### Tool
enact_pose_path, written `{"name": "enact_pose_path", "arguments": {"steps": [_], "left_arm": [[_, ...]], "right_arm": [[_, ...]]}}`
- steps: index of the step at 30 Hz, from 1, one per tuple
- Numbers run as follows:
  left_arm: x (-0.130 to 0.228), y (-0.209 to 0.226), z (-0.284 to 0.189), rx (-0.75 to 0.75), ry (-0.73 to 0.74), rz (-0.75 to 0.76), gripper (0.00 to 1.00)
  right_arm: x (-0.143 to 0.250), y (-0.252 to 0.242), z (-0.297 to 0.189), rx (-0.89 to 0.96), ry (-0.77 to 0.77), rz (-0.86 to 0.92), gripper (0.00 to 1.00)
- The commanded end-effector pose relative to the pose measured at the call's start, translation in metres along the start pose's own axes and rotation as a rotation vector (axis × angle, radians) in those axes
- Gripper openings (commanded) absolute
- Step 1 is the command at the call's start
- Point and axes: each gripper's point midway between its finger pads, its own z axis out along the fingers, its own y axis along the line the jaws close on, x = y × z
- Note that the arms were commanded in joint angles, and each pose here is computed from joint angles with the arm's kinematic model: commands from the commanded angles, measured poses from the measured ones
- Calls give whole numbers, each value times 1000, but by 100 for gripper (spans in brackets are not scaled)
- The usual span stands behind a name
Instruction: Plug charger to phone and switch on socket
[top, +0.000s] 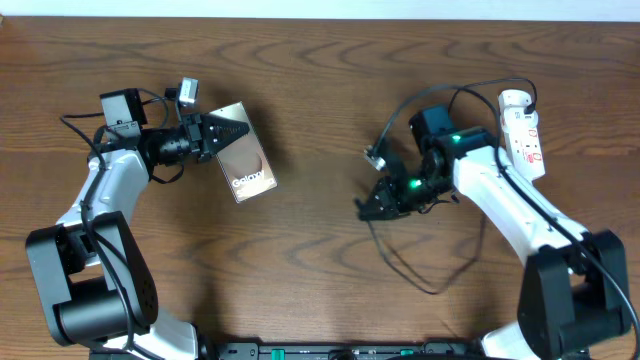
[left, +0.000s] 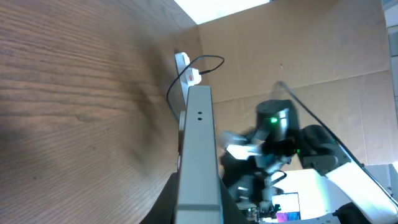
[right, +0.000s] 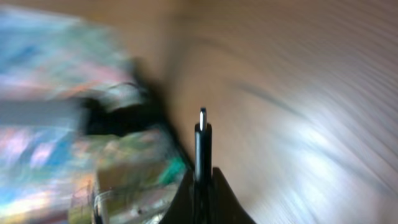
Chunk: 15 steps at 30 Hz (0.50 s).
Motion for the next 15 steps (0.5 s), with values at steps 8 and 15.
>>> {"name": "enact_pose_path", "arguments": {"steps": [8, 15], "left_arm": [[-4, -12, -3, 44, 5, 35, 7], [-4, -12, -3, 43, 5, 35, 7]], "right_arm": [[36, -126, -4, 702, 66, 477, 1], [51, -140, 32, 708, 125, 482, 1]]}}
